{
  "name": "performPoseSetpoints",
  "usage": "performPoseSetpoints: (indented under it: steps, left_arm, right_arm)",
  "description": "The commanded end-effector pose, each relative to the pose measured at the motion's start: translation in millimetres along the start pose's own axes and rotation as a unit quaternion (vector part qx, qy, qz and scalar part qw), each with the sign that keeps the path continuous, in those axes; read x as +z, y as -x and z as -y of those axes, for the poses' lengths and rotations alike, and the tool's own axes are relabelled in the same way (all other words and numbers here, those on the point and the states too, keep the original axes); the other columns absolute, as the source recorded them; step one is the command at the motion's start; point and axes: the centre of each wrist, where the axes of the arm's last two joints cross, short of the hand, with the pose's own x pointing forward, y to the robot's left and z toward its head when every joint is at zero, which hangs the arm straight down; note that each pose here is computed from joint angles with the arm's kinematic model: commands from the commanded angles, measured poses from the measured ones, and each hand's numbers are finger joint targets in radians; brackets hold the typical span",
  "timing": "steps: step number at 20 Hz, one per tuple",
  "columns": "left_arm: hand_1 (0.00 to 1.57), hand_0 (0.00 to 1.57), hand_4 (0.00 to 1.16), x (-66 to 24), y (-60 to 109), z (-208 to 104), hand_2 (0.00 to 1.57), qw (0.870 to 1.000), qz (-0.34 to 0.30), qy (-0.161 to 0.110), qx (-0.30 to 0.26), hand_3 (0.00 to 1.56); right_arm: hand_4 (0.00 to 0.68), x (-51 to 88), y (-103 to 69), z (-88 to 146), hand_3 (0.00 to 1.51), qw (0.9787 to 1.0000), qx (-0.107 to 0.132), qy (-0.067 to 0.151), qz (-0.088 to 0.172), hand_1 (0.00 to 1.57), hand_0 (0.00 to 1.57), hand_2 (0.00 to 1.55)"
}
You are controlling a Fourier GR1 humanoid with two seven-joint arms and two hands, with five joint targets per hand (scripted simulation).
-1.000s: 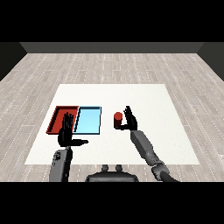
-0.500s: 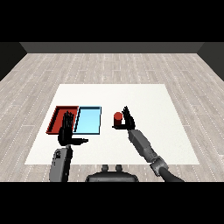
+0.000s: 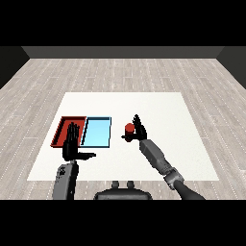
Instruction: Pick the red can and put it in the red box
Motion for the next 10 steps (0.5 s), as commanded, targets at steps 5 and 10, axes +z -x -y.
performPoseSetpoints:
  steps: [5,10]
  left_arm:
    - [0.0,0.0,0.0,-13.6,-3.6,16.4,0.0,1.0,-0.002,-0.001,0.001,0.0]
    - [0.0,0.0,0.0,-2.3,13.7,-3.5,0.0,1.0,0.001,-0.001,0.019,0.0]
  right_arm:
    - [0.0,2.5,5.1,-8.9,0.0,0.9999,0.004,-0.014,-0.005,0.0,0.0,0.0]
    - [0.0,-5.4,3.7,-14.3,0.0,0.9998,0.012,-0.012,-0.011,0.0,0.0,0.0]
